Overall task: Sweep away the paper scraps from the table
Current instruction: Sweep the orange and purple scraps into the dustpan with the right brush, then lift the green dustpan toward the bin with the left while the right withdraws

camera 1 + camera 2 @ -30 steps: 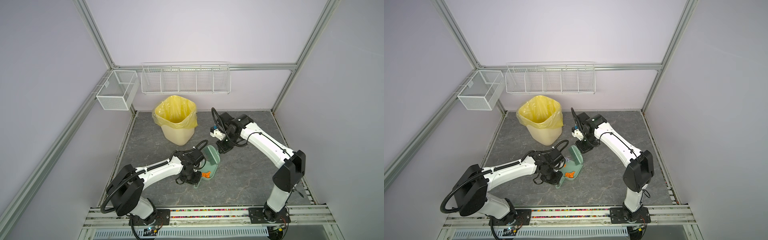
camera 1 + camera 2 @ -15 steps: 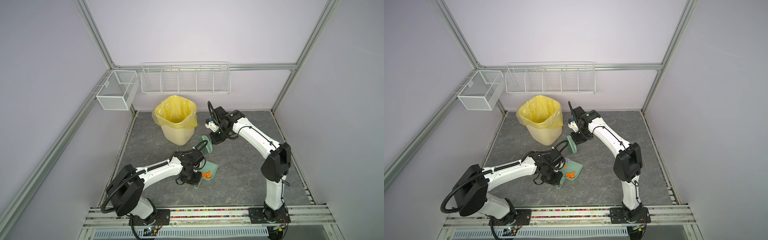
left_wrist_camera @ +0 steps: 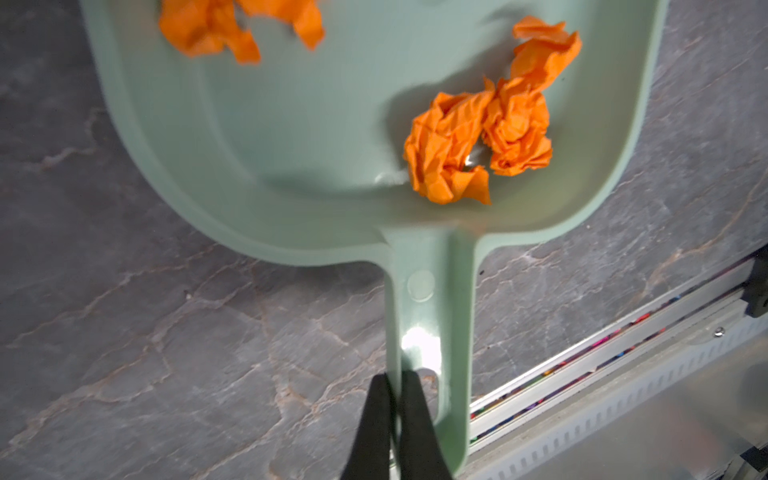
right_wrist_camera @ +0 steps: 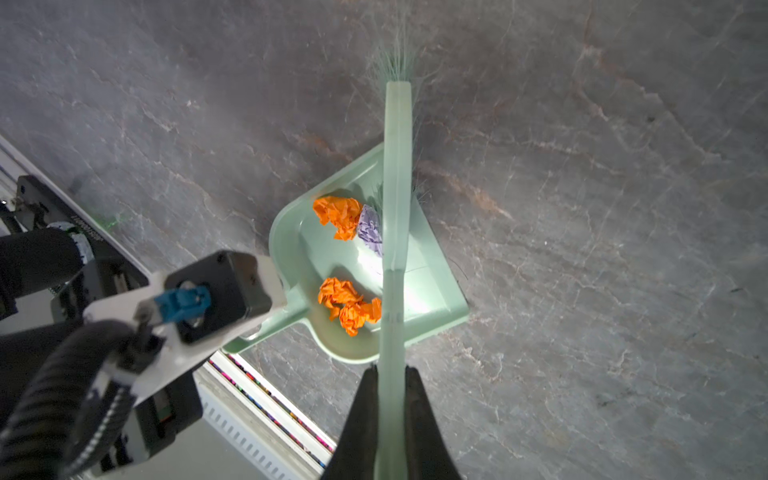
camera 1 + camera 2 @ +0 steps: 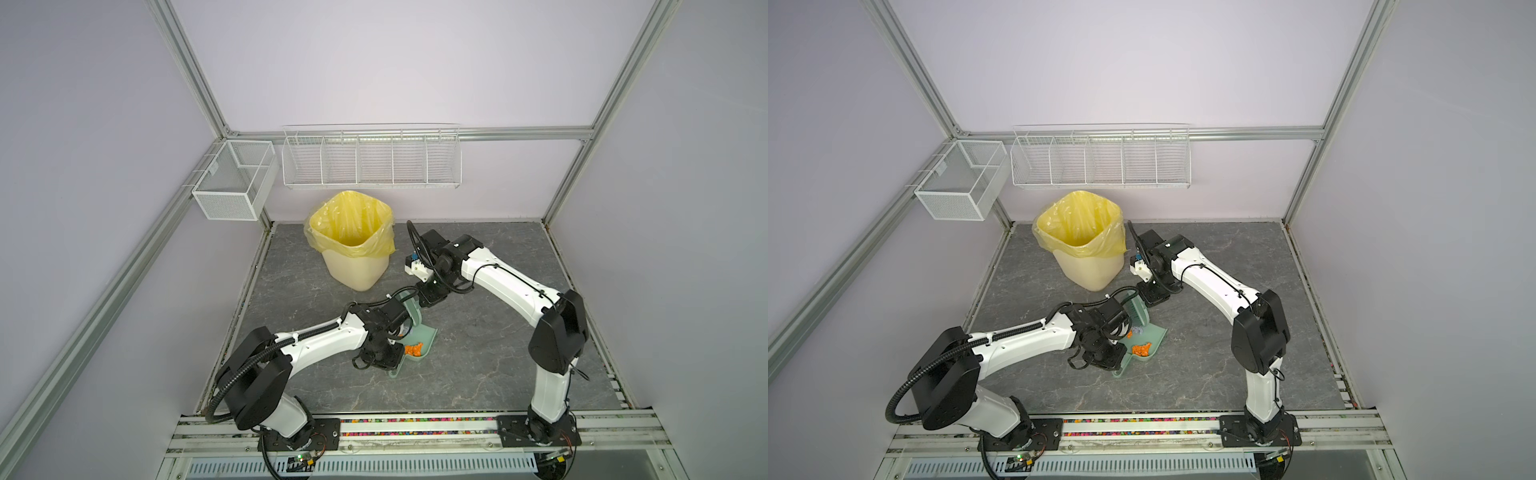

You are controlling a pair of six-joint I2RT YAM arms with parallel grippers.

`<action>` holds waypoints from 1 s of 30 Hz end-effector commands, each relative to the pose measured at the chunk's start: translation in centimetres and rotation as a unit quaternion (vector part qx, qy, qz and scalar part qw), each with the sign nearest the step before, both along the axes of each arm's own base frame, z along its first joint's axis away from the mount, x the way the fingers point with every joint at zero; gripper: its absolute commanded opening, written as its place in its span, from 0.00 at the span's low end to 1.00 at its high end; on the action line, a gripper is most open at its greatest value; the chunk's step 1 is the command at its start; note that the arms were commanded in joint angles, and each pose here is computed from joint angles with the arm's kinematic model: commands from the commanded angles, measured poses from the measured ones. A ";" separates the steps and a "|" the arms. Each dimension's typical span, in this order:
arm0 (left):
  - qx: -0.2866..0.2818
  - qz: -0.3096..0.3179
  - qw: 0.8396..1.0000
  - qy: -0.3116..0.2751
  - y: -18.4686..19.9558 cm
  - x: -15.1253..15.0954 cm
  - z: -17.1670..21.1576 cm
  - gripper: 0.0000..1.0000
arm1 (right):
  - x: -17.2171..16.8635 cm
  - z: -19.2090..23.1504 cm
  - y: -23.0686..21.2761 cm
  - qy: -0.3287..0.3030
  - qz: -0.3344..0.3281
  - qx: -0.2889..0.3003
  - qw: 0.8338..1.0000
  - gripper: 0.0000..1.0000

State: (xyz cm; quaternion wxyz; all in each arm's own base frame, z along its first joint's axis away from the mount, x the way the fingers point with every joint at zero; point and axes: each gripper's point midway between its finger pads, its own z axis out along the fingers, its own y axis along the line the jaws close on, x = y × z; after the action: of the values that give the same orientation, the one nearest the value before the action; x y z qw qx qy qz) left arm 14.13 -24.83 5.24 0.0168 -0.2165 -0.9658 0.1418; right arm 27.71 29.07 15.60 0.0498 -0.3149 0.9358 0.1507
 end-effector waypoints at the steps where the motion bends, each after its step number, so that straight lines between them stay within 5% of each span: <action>1: 0.012 -0.003 1.000 -0.009 0.2 0.7 0.2 0.00 | -3.0 2.7 0.8 0.004 0.015 0.039 0.999 0.07; 11: 0.010 0.000 1.000 -0.027 -0.1 1.4 0.7 0.00 | -2.1 4.1 -2.1 -0.045 -0.032 0.008 0.998 0.07; 30: 0.044 -0.011 0.994 -0.099 0.2 4.4 3.8 0.00 | 4.9 7.8 -4.0 -0.100 -0.160 0.082 0.979 0.07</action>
State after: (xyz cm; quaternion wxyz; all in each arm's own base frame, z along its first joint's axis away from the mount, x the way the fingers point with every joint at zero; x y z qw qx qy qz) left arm 17.34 -24.59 8.05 -0.0478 -0.2376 -0.9660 0.0906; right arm 31.90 25.27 22.44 0.1733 -0.1941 0.9512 0.1660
